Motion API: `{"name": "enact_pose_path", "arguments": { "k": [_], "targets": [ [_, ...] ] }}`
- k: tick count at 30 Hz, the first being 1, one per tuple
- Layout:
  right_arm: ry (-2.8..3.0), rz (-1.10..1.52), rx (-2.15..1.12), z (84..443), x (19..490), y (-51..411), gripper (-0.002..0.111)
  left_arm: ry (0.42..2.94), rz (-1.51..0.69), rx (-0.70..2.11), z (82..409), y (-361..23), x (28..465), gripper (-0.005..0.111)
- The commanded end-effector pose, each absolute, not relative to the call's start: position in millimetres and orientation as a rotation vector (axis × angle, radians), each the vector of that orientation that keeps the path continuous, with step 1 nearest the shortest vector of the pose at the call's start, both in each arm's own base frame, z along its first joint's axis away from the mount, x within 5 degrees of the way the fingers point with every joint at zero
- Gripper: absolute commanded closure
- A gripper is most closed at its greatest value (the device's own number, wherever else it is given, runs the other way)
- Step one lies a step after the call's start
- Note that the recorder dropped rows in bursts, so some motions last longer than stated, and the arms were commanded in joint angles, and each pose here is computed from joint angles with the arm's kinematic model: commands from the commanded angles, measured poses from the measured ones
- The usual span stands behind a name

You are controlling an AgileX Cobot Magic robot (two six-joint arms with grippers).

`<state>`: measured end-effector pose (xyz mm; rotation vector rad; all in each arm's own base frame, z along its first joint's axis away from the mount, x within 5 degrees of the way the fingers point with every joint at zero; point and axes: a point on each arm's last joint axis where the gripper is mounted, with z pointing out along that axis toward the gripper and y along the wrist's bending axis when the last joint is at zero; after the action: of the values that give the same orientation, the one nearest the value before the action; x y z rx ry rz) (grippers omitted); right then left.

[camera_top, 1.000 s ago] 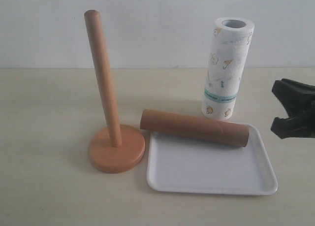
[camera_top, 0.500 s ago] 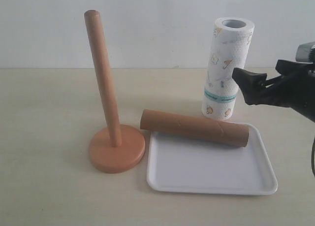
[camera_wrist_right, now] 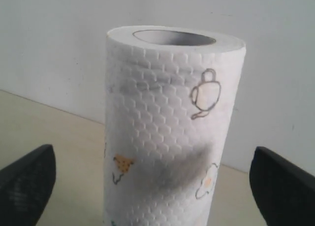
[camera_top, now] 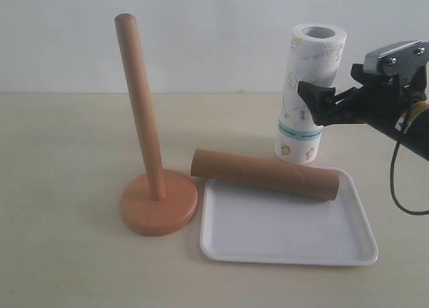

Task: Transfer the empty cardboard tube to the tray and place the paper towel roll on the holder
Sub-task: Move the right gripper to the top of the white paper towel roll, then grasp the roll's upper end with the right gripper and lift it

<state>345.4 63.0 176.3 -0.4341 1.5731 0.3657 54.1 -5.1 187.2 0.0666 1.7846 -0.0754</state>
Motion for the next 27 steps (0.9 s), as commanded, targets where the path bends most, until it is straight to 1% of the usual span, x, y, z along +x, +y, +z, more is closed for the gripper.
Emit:
{"name": "enact_pose_path", "arguments": {
  "k": [1,10,13,22,25,27],
  "targets": [
    [1.486,0.378,-0.516,173.2,358.9,69.0,0.003,1.783,-0.072,0.068,186.1,-5.1,54.2,0.103],
    [1.402,0.340,-0.618,163.5,378.0,94.4,0.003,1.781,-0.072,0.068,186.2,-5.1,54.2,0.103],
    [1.423,0.339,-0.551,157.8,388.4,93.5,0.003,1.781,-0.072,0.068,186.2,-5.1,54.2,0.103],
    [1.472,0.242,-0.415,158.6,398.1,81.6,0.003,1.783,-0.072,0.068,186.1,-5.1,54.2,0.103],
    [1.457,0.228,-0.380,165.0,404.5,79.8,0.003,1.783,-0.072,0.068,186.1,-5.1,54.2,0.103],
    [1.460,0.267,-0.355,167.8,407.1,80.8,0.003,1.783,-0.072,0.068,186.1,-5.1,54.2,0.103]
  ]
}}
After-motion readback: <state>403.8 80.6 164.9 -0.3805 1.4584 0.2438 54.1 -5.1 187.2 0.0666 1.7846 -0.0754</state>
